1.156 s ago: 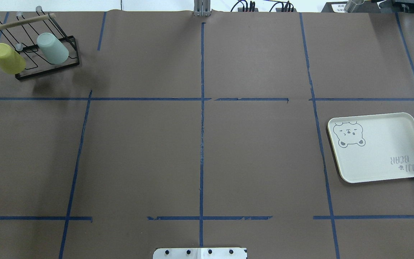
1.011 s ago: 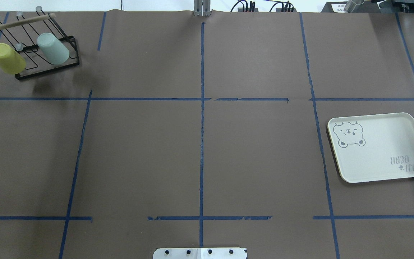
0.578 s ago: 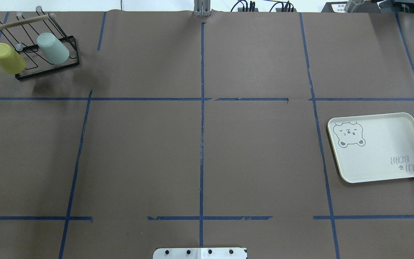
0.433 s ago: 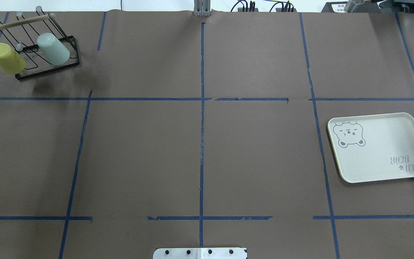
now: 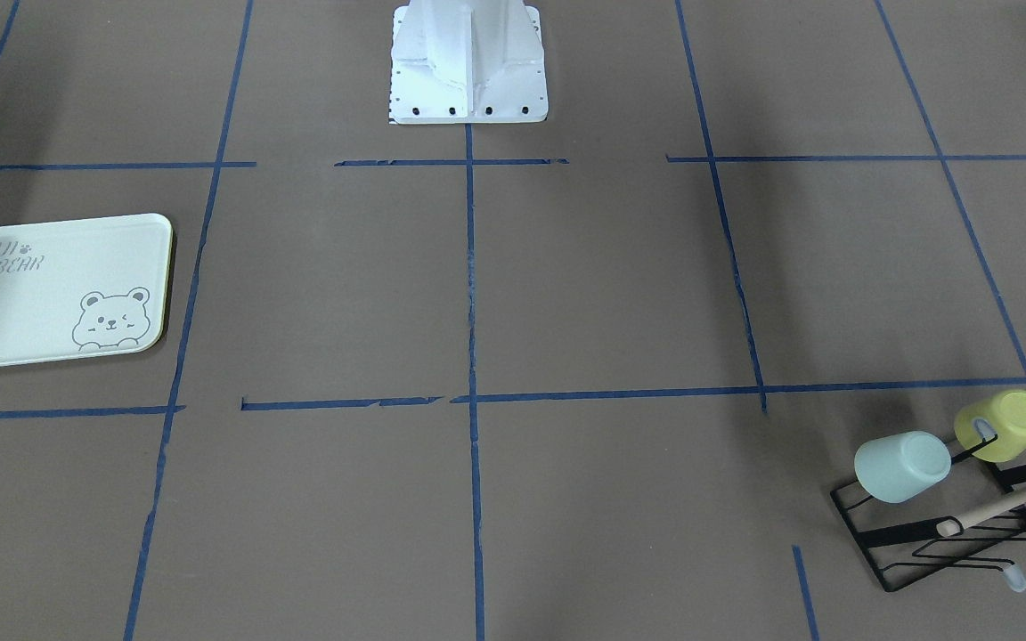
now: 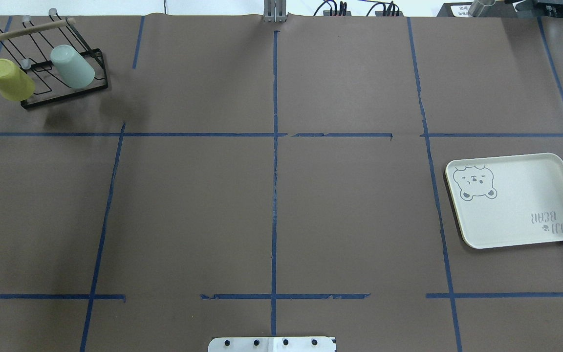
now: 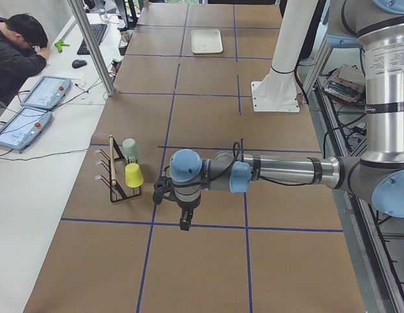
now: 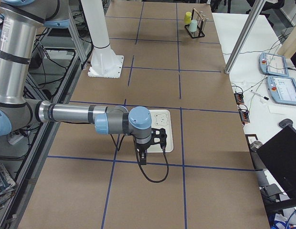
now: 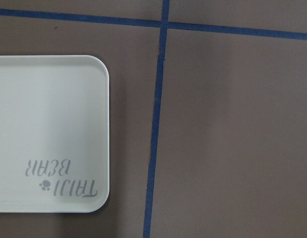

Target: Left arm grabs green cup and hands to right arm on tray

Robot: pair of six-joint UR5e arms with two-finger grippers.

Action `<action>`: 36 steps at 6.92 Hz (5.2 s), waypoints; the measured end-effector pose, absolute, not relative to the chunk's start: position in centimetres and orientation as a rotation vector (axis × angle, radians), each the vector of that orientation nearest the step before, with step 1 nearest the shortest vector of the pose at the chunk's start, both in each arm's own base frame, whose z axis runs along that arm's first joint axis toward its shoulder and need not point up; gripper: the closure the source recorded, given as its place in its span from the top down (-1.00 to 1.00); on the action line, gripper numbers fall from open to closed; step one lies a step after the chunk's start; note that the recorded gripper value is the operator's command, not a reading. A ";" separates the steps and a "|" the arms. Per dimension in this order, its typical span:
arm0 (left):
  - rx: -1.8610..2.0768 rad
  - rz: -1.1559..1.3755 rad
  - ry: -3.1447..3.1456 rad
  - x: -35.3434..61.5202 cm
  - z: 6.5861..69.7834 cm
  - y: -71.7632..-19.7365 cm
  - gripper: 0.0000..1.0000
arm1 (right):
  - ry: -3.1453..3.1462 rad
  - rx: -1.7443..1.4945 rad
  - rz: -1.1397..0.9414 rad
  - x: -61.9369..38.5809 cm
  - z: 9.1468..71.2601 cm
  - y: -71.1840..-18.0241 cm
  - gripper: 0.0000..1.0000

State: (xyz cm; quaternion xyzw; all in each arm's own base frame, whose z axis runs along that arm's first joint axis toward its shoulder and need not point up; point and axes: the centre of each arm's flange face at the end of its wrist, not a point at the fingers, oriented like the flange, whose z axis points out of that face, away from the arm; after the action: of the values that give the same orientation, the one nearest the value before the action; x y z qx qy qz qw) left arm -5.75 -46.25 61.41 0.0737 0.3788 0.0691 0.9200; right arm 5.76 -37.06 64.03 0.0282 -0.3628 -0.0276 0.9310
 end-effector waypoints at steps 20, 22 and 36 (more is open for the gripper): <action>0.758 -0.520 0.627 27.2 44.0 -59.9 1.00 | -0.743 0.060 -0.058 5.8 64.1 -37.5 1.00; 0.750 -0.523 0.602 27.7 45.2 -60.3 1.00 | -0.743 0.061 -0.058 5.8 64.0 -37.5 1.00; 0.758 -0.518 0.563 31.4 47.9 -62.7 1.00 | -0.743 0.060 -0.057 5.8 64.1 -37.4 1.00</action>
State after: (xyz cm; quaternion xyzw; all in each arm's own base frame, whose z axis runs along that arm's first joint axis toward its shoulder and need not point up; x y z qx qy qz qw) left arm 31.37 -62.74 47.93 0.3611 0.2682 -0.2467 0.8584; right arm 5.75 -37.40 64.08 0.0291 -0.3629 -0.0280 0.9310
